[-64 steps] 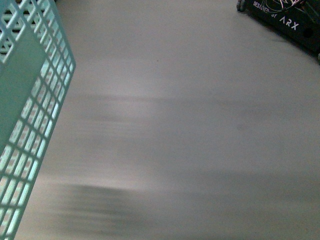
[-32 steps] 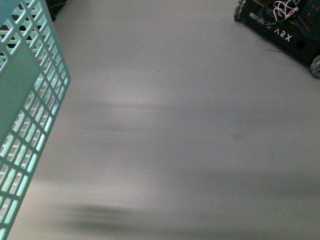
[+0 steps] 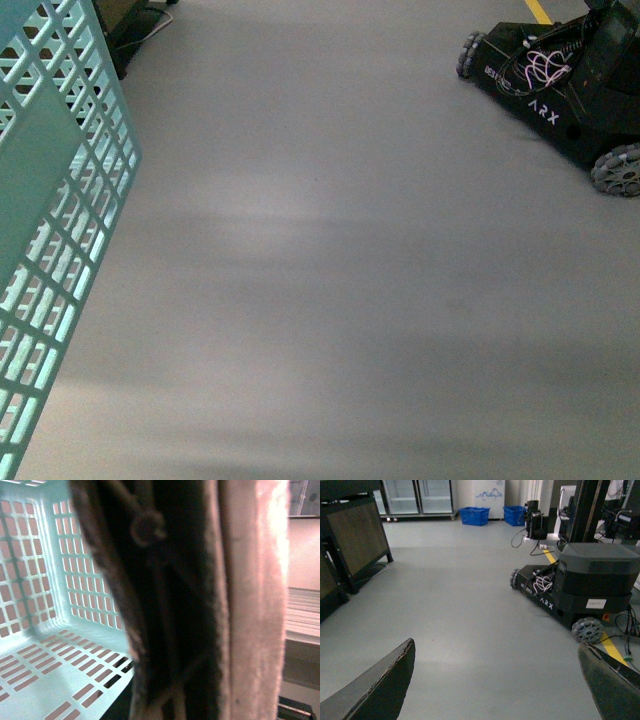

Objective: Pick mango and avocado into basket

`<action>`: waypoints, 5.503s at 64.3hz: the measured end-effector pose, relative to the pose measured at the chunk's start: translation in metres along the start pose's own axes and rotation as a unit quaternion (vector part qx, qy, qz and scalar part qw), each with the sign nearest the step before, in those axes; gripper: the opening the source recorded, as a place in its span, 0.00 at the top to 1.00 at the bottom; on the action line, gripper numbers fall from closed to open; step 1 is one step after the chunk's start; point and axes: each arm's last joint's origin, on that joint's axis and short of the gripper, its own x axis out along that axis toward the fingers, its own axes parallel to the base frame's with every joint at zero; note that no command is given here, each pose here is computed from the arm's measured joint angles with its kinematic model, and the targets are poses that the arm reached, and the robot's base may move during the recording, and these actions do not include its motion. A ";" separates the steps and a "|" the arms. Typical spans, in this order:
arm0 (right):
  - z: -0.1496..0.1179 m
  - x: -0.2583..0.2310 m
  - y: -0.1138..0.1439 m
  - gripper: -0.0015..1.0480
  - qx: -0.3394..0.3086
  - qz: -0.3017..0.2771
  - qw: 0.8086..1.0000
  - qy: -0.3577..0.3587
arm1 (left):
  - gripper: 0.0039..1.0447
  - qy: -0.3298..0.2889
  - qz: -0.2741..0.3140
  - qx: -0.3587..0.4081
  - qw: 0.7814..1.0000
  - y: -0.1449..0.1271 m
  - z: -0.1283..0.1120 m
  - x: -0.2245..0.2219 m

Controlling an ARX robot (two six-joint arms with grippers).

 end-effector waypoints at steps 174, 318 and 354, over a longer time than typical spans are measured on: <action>0.000 0.000 0.000 0.08 0.000 0.002 1.000 0.000 | 0.87 0.001 0.000 -0.001 1.000 0.000 0.000 0.000; 0.000 0.000 0.000 0.08 0.000 0.001 1.000 0.000 | 0.87 0.001 0.000 -0.001 1.000 0.000 0.000 0.000; 0.000 0.000 0.000 0.08 0.000 0.001 1.000 0.000 | 0.87 0.001 0.000 -0.001 1.000 0.000 0.000 0.000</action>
